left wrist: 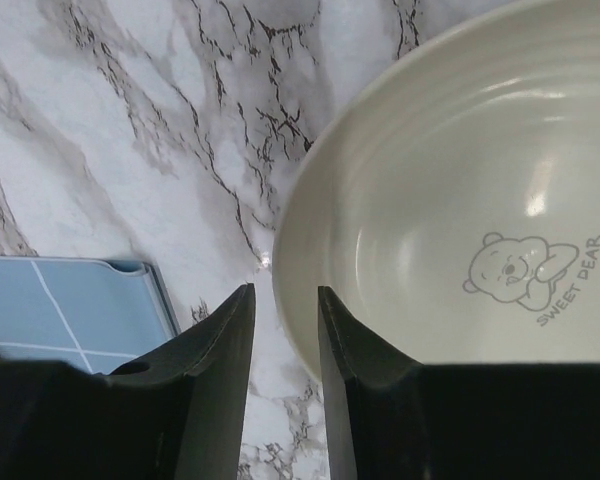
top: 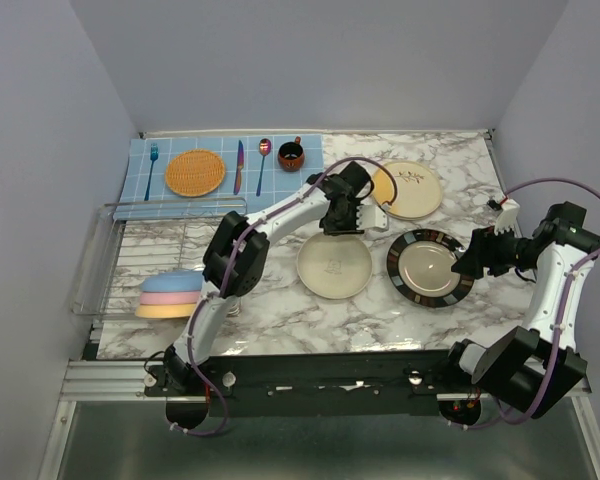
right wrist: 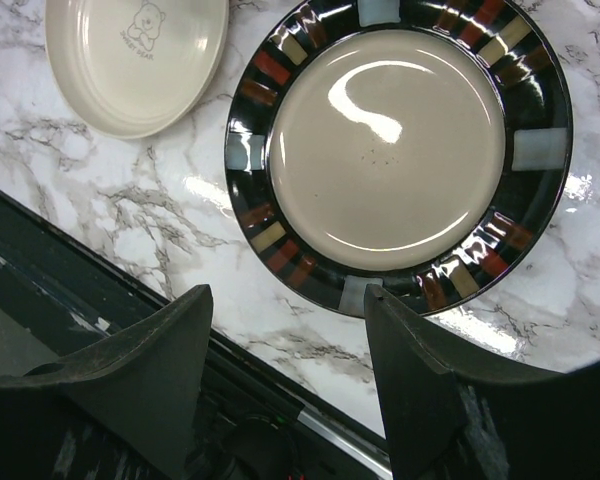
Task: Unload the plates from the dish rack
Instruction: Place the plate at the center of the board, then unload the plate from the dish rack.
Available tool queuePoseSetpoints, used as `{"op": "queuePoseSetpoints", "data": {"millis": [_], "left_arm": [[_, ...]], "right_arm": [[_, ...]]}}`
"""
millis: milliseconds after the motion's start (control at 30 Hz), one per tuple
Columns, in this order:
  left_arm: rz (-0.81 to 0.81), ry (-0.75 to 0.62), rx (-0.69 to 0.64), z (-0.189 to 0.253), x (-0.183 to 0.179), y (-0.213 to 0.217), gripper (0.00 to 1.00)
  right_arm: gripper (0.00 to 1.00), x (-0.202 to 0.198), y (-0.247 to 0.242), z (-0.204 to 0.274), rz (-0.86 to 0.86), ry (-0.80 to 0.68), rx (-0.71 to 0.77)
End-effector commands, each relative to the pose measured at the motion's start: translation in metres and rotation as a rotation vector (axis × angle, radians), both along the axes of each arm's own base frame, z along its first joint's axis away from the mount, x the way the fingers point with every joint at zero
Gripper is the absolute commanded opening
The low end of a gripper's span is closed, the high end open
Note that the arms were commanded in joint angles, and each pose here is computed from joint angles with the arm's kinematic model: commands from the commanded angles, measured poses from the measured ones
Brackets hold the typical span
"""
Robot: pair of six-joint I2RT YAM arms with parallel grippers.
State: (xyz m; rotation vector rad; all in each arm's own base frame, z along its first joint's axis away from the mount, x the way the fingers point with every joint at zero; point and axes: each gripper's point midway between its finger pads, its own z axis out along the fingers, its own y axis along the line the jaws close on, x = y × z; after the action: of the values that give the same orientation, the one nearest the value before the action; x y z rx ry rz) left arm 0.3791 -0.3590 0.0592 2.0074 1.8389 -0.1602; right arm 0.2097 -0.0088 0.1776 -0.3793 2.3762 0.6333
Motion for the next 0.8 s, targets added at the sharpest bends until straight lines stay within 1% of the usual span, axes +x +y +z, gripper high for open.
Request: {"op": "queuePoseSetpoints", "data": {"millis": [0, 133, 167, 200, 267, 300, 333, 400, 433, 467, 533, 567, 600, 667, 733, 767], "left_arm": [[0.03, -0.134, -0.129, 0.073, 0.004, -0.006, 0.41], [0.048, -0.189, -0.2, 0.118, -0.001, -0.003, 0.43], [0.055, -0.222, -0.229, 0.139, -0.003, 0.001, 0.43], [0.058, -0.237, -0.242, 0.15, -0.004, 0.004, 0.44], [0.062, -0.287, -0.26, 0.178, -0.01, 0.018, 0.45], [0.063, -0.3, -0.257, 0.185, -0.012, 0.025, 0.46], [0.069, -0.321, -0.239, 0.19, -0.013, 0.035, 0.49], [0.073, -0.35, -0.176, 0.198, -0.023, 0.066, 0.53], [0.103, -0.387, -0.118, 0.2, -0.023, 0.085, 0.54], [0.111, -0.395, -0.073, 0.2, -0.036, 0.108, 0.57], [0.104, -0.436, -0.022, 0.203, -0.049, 0.134, 0.62], [0.117, -0.473, -0.009, 0.207, -0.063, 0.155, 0.63], [0.111, -0.495, 0.005, 0.208, -0.069, 0.165, 0.63], [0.119, -0.493, 0.052, 0.203, -0.09, 0.193, 0.64], [0.135, -0.485, 0.081, 0.196, -0.1, 0.21, 0.64], [0.128, -0.47, 0.104, 0.187, -0.113, 0.223, 0.65]], "right_arm": [[0.71, 0.003, 0.004, 0.002, 0.01, -0.029, 0.017], [0.71, 0.004, 0.005, 0.005, 0.01, -0.04, 0.02], [0.71, 0.004, 0.005, 0.004, 0.01, -0.039, 0.022], [0.71, 0.004, 0.005, 0.005, 0.011, -0.043, 0.023], [0.71, 0.004, 0.006, 0.005, 0.012, -0.046, 0.027], [0.71, 0.004, 0.006, 0.006, 0.013, -0.048, 0.028], [0.71, 0.005, 0.007, 0.006, 0.014, -0.05, 0.031], [0.71, 0.005, 0.007, 0.007, 0.016, -0.051, 0.037], [0.71, 0.005, 0.008, 0.006, 0.019, -0.052, 0.037], [0.71, 0.005, 0.008, 0.006, 0.019, -0.051, 0.038], [0.71, 0.006, 0.007, 0.005, 0.02, -0.056, 0.04], [0.71, 0.007, 0.007, 0.004, 0.018, -0.051, 0.048], [0.71, 0.009, 0.007, 0.004, 0.019, -0.056, 0.052], [0.72, 0.013, 0.007, 0.002, 0.02, -0.043, 0.073], [0.72, 0.016, 0.008, 0.006, 0.03, -0.038, 0.09], [0.72, 0.016, 0.01, 0.007, 0.04, -0.033, 0.094]]}}
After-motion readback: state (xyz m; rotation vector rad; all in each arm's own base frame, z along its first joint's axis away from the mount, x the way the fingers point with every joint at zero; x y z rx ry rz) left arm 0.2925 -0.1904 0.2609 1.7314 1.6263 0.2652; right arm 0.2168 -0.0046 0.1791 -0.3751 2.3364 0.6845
